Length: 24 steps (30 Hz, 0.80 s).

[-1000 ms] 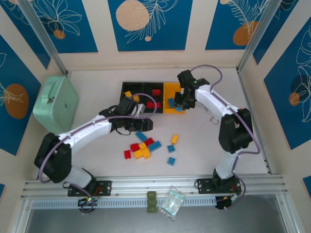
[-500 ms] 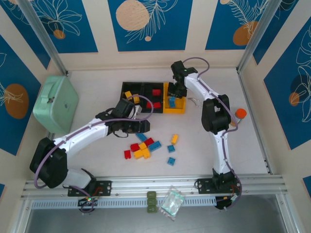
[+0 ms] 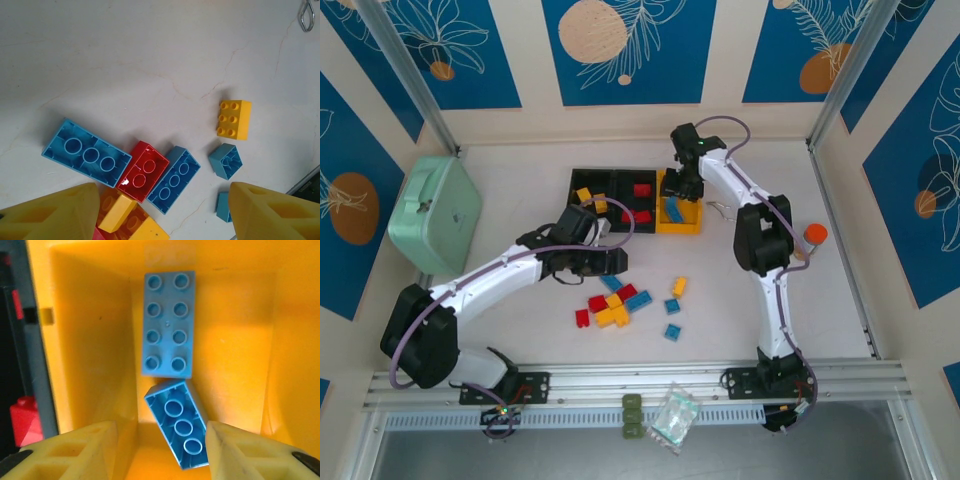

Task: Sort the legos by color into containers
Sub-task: Place the lego in the container.

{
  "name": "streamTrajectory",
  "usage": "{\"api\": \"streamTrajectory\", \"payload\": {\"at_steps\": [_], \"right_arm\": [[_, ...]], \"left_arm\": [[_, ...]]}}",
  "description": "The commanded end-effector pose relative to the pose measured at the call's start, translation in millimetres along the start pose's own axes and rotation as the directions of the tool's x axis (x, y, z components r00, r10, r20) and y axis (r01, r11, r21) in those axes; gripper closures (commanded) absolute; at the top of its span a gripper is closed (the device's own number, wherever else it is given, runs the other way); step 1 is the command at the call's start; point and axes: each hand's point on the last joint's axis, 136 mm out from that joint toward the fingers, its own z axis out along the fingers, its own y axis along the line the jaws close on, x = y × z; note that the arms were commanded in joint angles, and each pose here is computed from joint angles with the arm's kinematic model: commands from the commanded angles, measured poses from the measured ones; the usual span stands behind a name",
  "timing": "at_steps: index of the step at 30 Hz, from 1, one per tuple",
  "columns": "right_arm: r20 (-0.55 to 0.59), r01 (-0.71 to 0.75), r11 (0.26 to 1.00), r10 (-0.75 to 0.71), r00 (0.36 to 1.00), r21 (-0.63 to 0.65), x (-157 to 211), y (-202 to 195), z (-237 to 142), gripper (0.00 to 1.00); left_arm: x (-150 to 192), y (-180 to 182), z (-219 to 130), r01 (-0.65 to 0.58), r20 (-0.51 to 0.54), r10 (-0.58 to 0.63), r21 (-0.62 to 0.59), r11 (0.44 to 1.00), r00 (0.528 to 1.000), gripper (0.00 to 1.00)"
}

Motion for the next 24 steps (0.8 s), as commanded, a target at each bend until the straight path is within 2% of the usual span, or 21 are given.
{"api": "streamTrajectory", "payload": {"at_steps": [1, 7, 11, 15, 24], "right_arm": [[0.090, 0.014, 0.998, -0.009, 0.996, -0.055, 0, 13, -54, 0.50], [0.139, 0.064, 0.988, -0.044, 0.989, -0.140, 45, 21, -95, 0.51], [0.125, 0.090, 0.985, -0.072, 0.990, -0.148, 84, 15, -103, 0.49], [0.088, 0.071, 0.988, -0.059, 0.994, -0.139, 121, 4, -102, 0.47], [-0.063, -0.036, 0.998, 0.033, 0.997, -0.054, 191, -19, -71, 0.45]], "left_arm": [[-2, 5, -4, 0.010, 0.020, -0.010, -0.019, 1.000, 1.000, 0.31], [-6, 12, -6, 0.012, 0.043, -0.010, -0.054, 0.998, 0.999, 0.31], [-6, 16, -5, 0.019, 0.041, -0.016, -0.069, 0.997, 0.999, 0.32], [-5, 18, -4, 0.006, 0.032, -0.004, -0.076, 0.997, 0.999, 0.31], [15, 13, -8, -0.171, -0.036, 0.171, -0.020, 0.985, 0.985, 0.32]]}}
